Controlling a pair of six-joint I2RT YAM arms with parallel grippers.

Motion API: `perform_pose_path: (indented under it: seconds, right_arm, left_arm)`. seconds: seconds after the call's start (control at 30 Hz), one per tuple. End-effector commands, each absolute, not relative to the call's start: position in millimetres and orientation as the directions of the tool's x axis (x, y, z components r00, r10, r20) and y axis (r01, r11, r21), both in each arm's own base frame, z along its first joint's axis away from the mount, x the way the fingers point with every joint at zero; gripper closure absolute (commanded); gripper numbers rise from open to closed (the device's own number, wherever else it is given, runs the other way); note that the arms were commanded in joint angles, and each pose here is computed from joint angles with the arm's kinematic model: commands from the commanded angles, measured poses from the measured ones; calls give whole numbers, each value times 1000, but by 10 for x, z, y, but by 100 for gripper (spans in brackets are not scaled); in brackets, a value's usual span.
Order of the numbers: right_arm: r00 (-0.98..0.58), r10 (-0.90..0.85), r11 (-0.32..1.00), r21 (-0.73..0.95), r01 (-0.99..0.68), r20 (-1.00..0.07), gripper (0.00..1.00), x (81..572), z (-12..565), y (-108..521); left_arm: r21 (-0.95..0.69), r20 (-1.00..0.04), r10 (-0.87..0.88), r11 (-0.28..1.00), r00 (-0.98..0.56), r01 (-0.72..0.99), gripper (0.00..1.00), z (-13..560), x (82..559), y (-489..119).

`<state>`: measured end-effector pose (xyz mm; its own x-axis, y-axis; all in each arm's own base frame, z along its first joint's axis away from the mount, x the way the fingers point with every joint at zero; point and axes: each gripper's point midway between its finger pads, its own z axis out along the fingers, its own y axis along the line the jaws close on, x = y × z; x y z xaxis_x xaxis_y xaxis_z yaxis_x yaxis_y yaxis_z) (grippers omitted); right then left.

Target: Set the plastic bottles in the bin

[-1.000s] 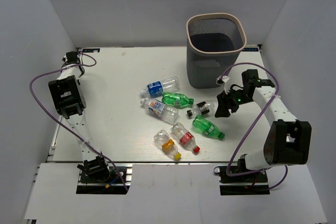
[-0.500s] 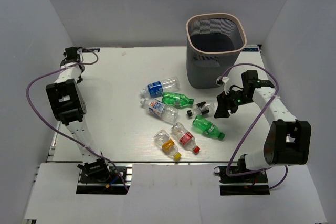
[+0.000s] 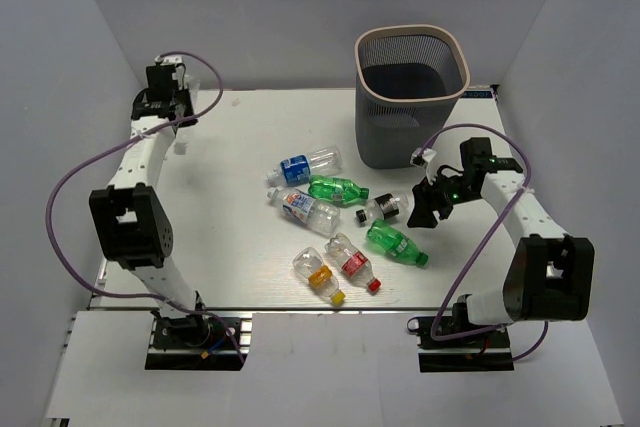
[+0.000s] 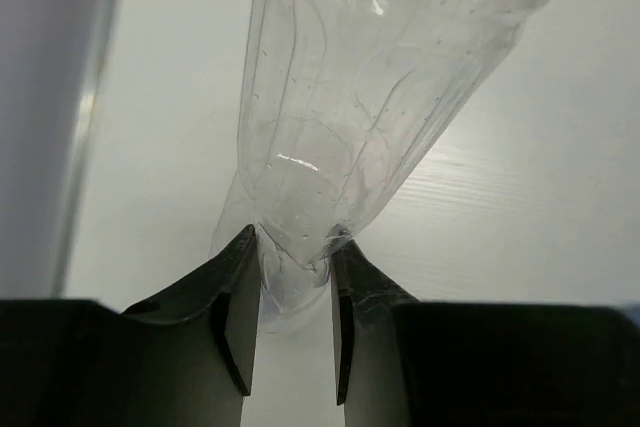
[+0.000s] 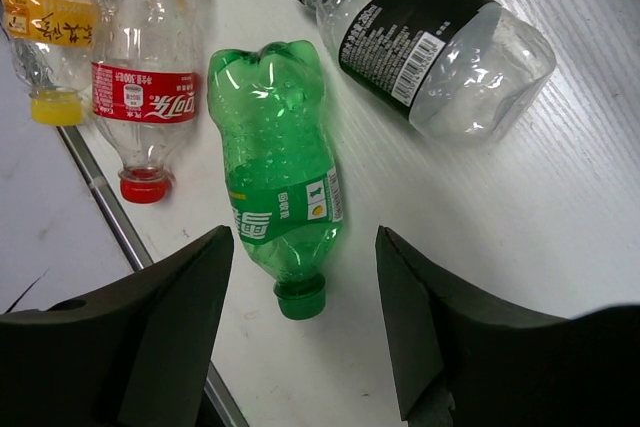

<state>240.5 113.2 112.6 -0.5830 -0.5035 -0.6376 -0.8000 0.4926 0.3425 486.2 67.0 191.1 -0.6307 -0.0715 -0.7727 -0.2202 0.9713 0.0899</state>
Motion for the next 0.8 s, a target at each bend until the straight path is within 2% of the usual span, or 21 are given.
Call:
perform_pose_path:
  seconds: [0.0,0.07,0.17,0.37,0.43,0.5,0.57,0.7,0.77]
  right_arm:
    - [-520,-501,462,294,-837,-691,35,2403,1198,1185]
    - [-517,-503,468,285,-837,-692,35,2402,1166,1175]
    - [-508,-499,470,273,-839,-702,35,2390,1174,1184]
    - [-496,-496,473,257,-843,-712,35,2307,1117,1173]
    - [-486,-498,474,244,-846,-719,35,2285,1102,1168]
    - [-482,-496,471,242,-848,-722,35,2275,1095,1179]
    - [-481,-490,478,237,-846,-727,35,2269,1099,1178]
    - [-473,-484,479,229,-847,-737,35,2217,1102,1185]
    - [-467,-479,482,222,-848,-743,35,2192,1114,1184]
  left_arm:
    - [-170,-870,-120,984,-478,63,100,2651,4870,-266]
    - [-273,-876,-163,943,-453,188,100,2804,4830,-665]
    - [-344,-890,-188,874,-416,343,100,3086,4724,-1217]
    - [-371,-927,-247,707,-282,602,100,3931,4547,-2003]
    - [-354,-934,-285,641,-217,681,100,4452,4471,-2221]
    - [-369,-927,-299,609,-228,702,100,4529,4523,-2364]
    - [-348,-925,-338,574,-173,741,100,4820,4486,-2476]
    - [-402,-882,-430,475,-191,783,100,5004,4503,-2684]
    - [-432,-865,-443,415,-237,801,100,4895,4608,-2899]
